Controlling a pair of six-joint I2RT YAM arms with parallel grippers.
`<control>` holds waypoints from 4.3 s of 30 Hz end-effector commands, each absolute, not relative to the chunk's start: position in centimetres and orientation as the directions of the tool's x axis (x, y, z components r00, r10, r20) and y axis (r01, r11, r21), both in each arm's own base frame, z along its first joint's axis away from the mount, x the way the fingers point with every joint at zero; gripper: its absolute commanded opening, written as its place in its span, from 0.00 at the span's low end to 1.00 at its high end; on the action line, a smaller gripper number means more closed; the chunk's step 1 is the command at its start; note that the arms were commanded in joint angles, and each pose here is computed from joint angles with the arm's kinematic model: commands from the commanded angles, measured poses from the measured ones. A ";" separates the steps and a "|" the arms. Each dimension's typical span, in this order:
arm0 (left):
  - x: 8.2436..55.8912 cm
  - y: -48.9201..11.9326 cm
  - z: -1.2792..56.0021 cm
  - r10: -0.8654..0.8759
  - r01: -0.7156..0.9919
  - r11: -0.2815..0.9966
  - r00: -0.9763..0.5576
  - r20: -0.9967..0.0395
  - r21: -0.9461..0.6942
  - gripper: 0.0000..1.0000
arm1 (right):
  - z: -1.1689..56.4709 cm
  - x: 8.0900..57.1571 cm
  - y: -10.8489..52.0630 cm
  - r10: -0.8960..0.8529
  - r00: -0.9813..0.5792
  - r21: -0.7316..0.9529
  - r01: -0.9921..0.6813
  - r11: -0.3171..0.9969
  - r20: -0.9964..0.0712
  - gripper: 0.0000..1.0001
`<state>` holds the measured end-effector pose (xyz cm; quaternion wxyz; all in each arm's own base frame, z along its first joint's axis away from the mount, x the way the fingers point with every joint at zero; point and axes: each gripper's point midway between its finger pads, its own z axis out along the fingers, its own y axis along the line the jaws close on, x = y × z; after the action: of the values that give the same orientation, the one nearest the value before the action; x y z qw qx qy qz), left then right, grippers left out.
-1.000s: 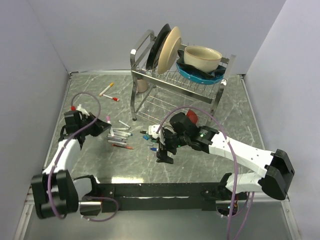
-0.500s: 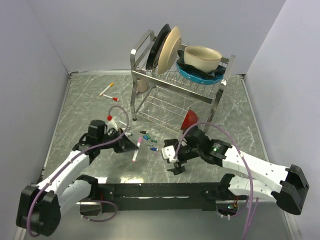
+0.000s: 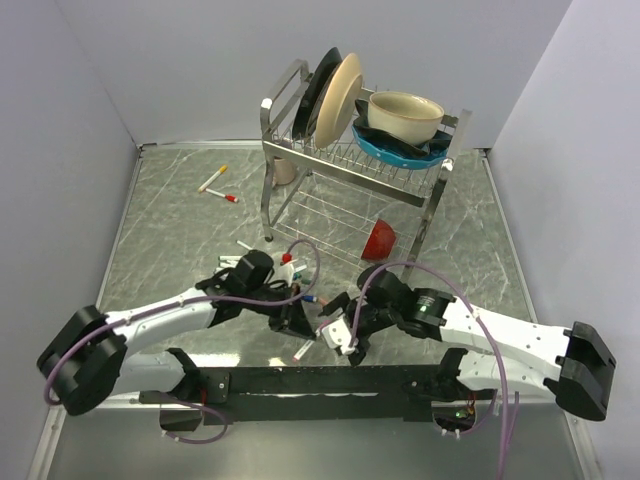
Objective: Open the pen caps
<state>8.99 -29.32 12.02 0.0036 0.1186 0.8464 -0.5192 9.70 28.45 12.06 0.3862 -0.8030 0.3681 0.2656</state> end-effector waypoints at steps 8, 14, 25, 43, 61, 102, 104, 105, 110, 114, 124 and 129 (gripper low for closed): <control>9.2 -32.2 14.4 0.247 0.286 0.338 -0.946 -0.208 -0.897 0.01 | 10.1 9.6 29.1 -0.433 0.641 -0.435 -0.758 -0.486 -0.634 0.49; 9.1 -32.0 14.8 0.238 0.290 0.330 -0.946 -0.218 -0.898 0.01 | 9.9 10.1 29.4 -0.463 0.627 -0.427 -0.773 -0.469 -0.626 0.14; 14.2 -28.5 16.9 -0.254 0.295 0.402 -0.873 -0.415 -0.867 0.86 | 12.1 10.6 31.1 -0.510 0.459 -0.326 -0.885 -0.331 -0.727 0.00; 18.7 -22.9 18.2 -0.754 0.153 0.217 -0.601 -0.265 -0.964 0.82 | 13.8 15.9 33.9 -0.548 -0.097 0.007 -0.986 0.164 -0.831 0.00; 19.0 -24.9 18.2 -0.721 0.163 0.233 -0.633 -0.283 -0.959 0.23 | 13.0 16.5 34.8 -0.543 -0.235 0.115 -0.963 0.245 -0.806 0.01; 25.2 -8.6 13.9 -0.852 -0.241 0.491 -0.334 -0.403 -0.837 0.01 | 10.8 16.4 33.3 -0.665 -0.202 0.108 -0.978 0.179 -0.719 0.00; 24.6 -8.9 12.8 -0.851 -0.277 0.485 -0.369 -0.375 -0.829 0.01 | 9.8 16.3 33.2 -0.691 -0.208 0.116 -0.977 0.178 -0.692 0.00; 24.3 -8.9 12.4 -0.852 -0.292 0.482 -0.376 -0.365 -0.826 0.01 | 9.3 16.3 33.2 -0.708 -0.200 0.106 -0.979 0.174 -0.677 0.00; 22.2 -8.7 9.3 -0.868 -0.429 0.459 -0.405 -0.288 -0.778 0.01 | 6.2 16.8 32.8 -0.795 -0.197 0.077 -0.979 0.187 -0.574 0.00; 21.1 -8.3 7.1 -0.881 -0.505 0.441 -0.401 -0.250 -0.742 0.04 | 5.8 17.6 32.7 -0.808 -0.195 0.041 -0.977 0.208 -0.556 0.00; 20.8 -7.8 3.6 -0.893 -0.590 0.431 -0.389 -0.227 -0.683 0.14 | 5.8 18.6 32.0 -0.822 -0.166 -0.029 -0.976 0.216 -0.545 0.05; 20.8 -7.7 3.1 -0.898 -0.602 0.421 -0.380 -0.220 -0.679 0.19 | 5.5 19.4 31.8 -0.830 -0.172 -0.065 -0.968 0.242 -0.531 0.09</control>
<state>20.15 -8.04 3.07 0.2782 -0.4642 0.8020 -0.2526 17.78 30.80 3.80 0.1996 -0.5996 0.7578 0.1626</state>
